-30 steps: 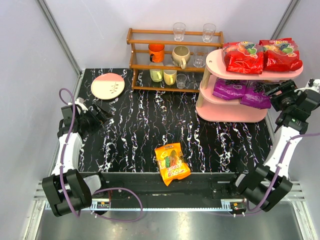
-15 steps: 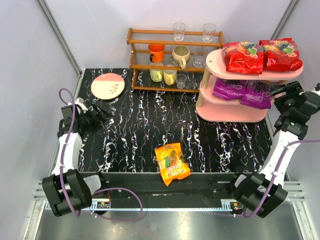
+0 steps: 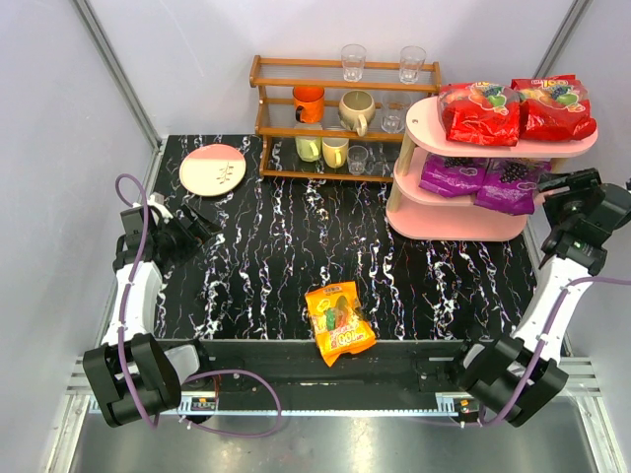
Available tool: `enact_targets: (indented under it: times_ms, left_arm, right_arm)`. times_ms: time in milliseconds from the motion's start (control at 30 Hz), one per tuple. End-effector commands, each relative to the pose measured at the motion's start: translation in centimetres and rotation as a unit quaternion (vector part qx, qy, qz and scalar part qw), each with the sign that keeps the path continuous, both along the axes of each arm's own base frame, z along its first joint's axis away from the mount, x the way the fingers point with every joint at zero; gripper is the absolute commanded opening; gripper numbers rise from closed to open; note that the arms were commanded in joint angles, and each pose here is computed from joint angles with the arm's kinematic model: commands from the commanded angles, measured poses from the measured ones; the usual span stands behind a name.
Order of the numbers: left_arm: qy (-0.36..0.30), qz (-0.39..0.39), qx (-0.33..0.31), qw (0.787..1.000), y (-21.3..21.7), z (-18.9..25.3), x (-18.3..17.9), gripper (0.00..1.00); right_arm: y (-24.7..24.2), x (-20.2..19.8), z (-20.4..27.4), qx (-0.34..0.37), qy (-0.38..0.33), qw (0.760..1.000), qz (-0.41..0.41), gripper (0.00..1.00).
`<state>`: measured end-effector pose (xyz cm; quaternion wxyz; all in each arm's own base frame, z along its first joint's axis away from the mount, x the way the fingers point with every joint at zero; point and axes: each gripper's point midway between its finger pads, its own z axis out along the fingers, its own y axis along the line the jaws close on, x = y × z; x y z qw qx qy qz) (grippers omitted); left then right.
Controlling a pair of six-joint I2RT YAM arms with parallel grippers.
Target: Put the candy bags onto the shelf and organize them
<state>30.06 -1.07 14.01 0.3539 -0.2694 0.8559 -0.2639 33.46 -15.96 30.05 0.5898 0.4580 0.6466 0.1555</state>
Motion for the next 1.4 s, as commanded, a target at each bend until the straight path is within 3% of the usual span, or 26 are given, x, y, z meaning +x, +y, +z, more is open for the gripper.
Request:
enact_targets:
  times_ms: [0,33,133,167,300,867,1367]
  left_arm:
    - [-0.022,0.004,0.018,1.0,0.6,1.0,0.4,0.99]
    - [-0.022,0.004,0.017,1.0,0.6,1.0,0.4,0.99]
    - [-0.022,0.001,0.011,1.0,0.4,1.0,0.4,0.99]
    - [-0.021,-0.001,0.009,1.0,0.3,0.9,0.5,0.99]
    - [-0.026,-0.007,-0.001,1.0,0.0,1.2,0.6,0.99]
    - [-0.048,-0.005,0.005,0.999,0.1,2.3,0.4,0.99]
    - [-0.054,-0.012,-0.008,0.998,-0.2,2.6,0.5,0.99]
  right_arm:
    - [-1.6,-0.1,1.3,0.016,-0.037,0.999,-0.021,0.67]
    - [-1.6,-0.2,0.9,0.027,-0.04,0.999,-0.014,0.56]
    - [-2.0,-0.3,0.6,0.061,-0.075,0.995,0.003,0.38]
    - [-2.2,0.0,0.8,0.065,-0.092,0.994,0.011,0.27]
    - [-2.4,0.4,0.5,0.099,-0.13,0.986,0.035,0.01]
    - [-4.1,2.7,-2.1,0.104,-0.088,0.99,0.046,0.0]
    - [-1.9,5.7,-3.8,0.083,-0.017,0.99,0.112,0.0]
